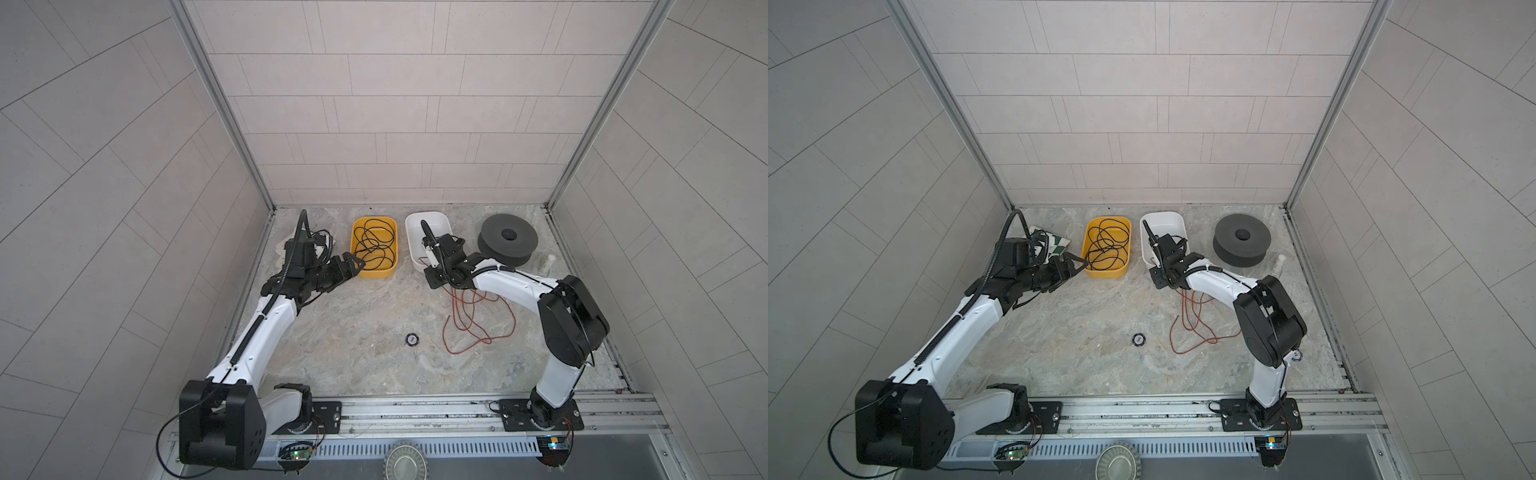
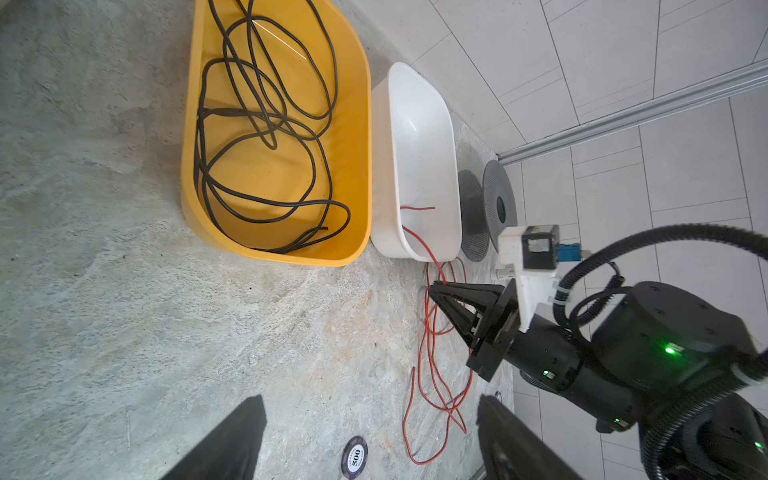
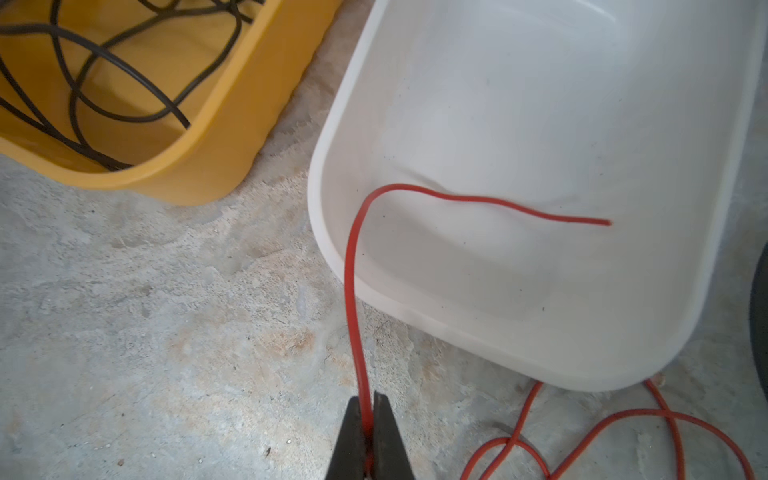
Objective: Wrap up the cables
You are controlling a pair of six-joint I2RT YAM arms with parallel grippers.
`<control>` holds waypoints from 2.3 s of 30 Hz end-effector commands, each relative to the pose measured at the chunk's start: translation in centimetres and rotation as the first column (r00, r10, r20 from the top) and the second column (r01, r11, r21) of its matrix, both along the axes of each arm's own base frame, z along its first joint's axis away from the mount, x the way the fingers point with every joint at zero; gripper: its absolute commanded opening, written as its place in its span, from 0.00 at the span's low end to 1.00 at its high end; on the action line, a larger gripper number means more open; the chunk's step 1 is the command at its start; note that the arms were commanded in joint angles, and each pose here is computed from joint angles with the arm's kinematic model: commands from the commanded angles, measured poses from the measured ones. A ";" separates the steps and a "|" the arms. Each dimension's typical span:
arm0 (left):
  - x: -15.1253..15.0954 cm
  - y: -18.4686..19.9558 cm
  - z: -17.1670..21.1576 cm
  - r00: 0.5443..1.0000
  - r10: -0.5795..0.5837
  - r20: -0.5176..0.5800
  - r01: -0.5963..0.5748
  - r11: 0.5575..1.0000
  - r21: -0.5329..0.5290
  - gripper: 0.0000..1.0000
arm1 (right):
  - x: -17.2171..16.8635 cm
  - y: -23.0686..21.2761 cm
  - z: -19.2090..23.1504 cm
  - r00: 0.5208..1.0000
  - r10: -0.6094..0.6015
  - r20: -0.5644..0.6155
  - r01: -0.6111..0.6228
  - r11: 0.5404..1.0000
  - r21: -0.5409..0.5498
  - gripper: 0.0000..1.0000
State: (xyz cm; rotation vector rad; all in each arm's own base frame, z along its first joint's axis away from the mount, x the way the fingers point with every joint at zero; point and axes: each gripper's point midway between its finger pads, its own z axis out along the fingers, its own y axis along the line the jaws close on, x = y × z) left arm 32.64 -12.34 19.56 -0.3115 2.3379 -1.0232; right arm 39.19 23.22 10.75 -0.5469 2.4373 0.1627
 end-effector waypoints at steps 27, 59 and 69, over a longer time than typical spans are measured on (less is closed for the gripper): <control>-0.7 -2.9 3.1 0.964 0.084 -0.254 -0.209 0.830 -0.517 0.83 | -8.1 10.6 16.1 0.796 0.376 0.475 -0.499 0.851 0.164 0.00; 1.6 -2.1 1.4 0.952 0.153 -0.265 -0.267 0.838 -0.475 0.00 | -12.3 13.9 12.6 0.765 0.535 0.358 -0.623 0.757 0.198 0.11; -0.4 -0.8 2.2 0.989 0.059 -0.137 -0.082 0.983 -0.166 0.00 | -12.5 6.0 10.3 0.953 0.268 0.143 -0.297 0.917 0.265 0.69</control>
